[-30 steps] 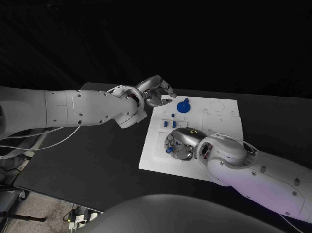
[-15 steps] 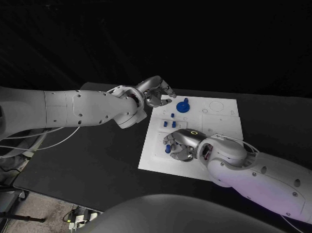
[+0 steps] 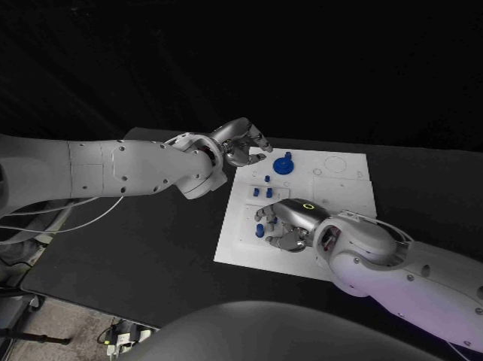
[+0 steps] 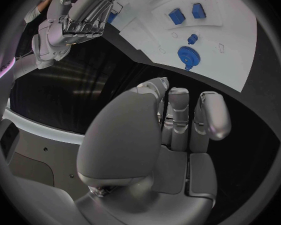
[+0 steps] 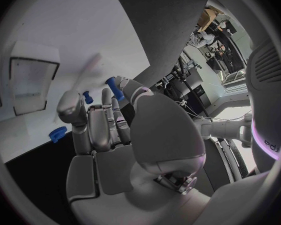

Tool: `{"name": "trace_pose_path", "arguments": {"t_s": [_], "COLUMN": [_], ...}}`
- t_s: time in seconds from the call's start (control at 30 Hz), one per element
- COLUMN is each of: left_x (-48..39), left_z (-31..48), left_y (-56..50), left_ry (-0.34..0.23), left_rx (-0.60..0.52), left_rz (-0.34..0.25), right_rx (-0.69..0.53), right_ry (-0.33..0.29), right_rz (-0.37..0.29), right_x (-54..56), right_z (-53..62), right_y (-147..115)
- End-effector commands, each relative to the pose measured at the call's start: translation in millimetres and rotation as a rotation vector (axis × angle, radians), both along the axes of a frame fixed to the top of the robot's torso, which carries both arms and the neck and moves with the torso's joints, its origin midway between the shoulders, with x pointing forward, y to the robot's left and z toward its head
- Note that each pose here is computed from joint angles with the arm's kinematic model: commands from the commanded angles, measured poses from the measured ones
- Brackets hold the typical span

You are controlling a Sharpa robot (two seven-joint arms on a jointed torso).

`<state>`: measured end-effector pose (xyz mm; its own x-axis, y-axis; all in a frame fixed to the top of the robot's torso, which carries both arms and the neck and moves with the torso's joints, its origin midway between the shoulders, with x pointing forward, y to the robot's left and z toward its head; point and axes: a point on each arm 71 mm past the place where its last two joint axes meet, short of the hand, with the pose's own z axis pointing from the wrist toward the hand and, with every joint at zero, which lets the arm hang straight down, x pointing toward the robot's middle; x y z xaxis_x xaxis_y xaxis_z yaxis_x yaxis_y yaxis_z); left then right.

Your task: Assemble the parts on the task board

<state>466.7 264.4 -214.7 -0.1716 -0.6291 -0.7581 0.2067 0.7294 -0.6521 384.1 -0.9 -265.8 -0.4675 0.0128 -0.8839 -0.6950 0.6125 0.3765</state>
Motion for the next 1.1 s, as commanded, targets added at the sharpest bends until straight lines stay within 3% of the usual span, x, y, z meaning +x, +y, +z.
{"name": "trace_pose_path", "arguments": {"t_s": [0.03,0.17,0.27,0.37,0.5,0.6,0.8,1.1], "left_x": [-0.4,-1.0,-1.7,-2.0,-2.6,-3.6,-7.0,-8.4], "left_z": [0.1,0.7,1.3,2.3,4.2,5.9,8.1,8.2], "left_y": [-1.5,-1.4,-1.2,-1.0,-1.4,-2.7,-4.7,-6.3], "left_ry": [0.006,0.001,-0.006,-0.018,-0.046,-0.069,-0.089,-0.086], "left_rx": [-0.004,-0.006,-0.008,-0.011,-0.017,-0.024,-0.035,-0.038], "left_rz": [-0.008,-0.009,-0.011,-0.014,-0.019,-0.025,-0.034,-0.039], "right_rx": [0.115,0.198,0.227,0.227,0.230,0.190,0.073,-0.232], "right_ry": [-0.069,-0.108,-0.103,-0.036,0.103,0.204,0.369,0.337], "right_rz": [-0.006,-0.020,-0.047,-0.109,-0.249,-0.345,-0.461,-0.550], "right_x": [0.9,1.3,3.7,6.8,13.3,18.9,27.2,41.7], "right_z": [21.5,56.6,80.9,100.1,112.6,110.4,95.0,73.3], "right_y": [-7,-30,-52,-80,-121,-148,-182,-197]}}
